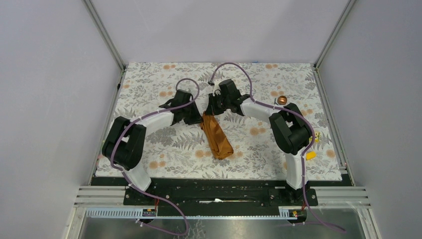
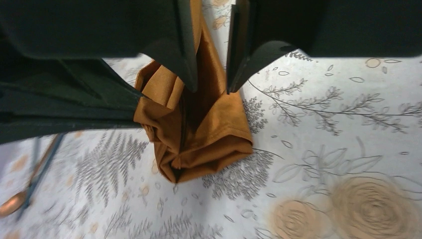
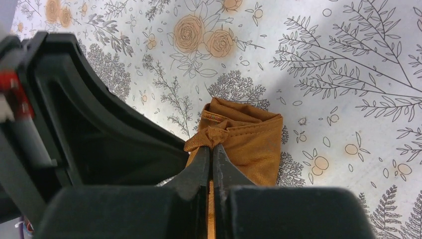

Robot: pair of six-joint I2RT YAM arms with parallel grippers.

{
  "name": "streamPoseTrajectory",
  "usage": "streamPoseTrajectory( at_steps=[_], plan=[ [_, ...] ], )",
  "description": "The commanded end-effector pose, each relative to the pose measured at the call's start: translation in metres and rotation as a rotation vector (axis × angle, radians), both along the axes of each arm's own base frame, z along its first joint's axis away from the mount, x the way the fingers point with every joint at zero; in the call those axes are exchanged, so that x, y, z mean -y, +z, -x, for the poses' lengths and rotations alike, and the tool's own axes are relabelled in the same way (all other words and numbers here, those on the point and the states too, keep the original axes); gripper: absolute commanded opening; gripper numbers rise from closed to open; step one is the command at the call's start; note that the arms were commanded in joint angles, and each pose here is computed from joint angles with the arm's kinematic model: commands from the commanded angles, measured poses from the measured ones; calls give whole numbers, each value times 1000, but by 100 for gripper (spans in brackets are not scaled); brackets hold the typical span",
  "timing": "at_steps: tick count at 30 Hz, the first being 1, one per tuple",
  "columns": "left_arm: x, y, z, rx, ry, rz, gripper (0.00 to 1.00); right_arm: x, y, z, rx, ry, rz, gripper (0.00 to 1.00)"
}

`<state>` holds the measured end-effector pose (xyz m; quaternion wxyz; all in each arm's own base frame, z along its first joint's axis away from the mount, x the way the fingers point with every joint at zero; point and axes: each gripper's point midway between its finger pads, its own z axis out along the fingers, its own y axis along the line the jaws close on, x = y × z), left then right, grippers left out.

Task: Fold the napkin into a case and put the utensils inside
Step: Pick up the top corner of the smaller rectangle folded napkin from the folded napkin.

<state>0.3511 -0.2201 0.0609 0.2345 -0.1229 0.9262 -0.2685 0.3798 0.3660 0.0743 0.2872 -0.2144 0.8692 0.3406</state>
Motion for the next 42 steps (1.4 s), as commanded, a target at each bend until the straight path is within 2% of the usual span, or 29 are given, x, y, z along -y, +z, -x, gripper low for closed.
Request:
streamPoseTrajectory(
  at_steps=[1, 5, 10, 13, 17, 24, 29, 42],
  plan=[
    [0, 4, -17, 112, -26, -242, 19, -2, 30, 3, 22, 15, -45, 0],
    [4, -1, -19, 120, -24, -317, 15, 0, 30, 2, 20, 11, -49, 0],
    [4, 0, -16, 134, -4, -305, 10, 2, 28, 2, 8, 6, -56, 0],
    [5, 14, -11, 196, 13, -228, 20, 2, 29, 1, 10, 7, -59, 0],
    [4, 18, -9, 213, 10, -211, 30, 2, 31, 1, 14, 8, -61, 0],
    [8, 5, -16, 189, -10, -239, 24, 1, 32, 2, 9, 13, -70, 0],
    [9, 2, -20, 201, -16, -274, 23, 0, 32, 2, 7, 16, -73, 0],
    [18, -1, -22, 228, -45, -331, 35, -2, 30, 4, -5, 27, -83, 0]
  ],
)
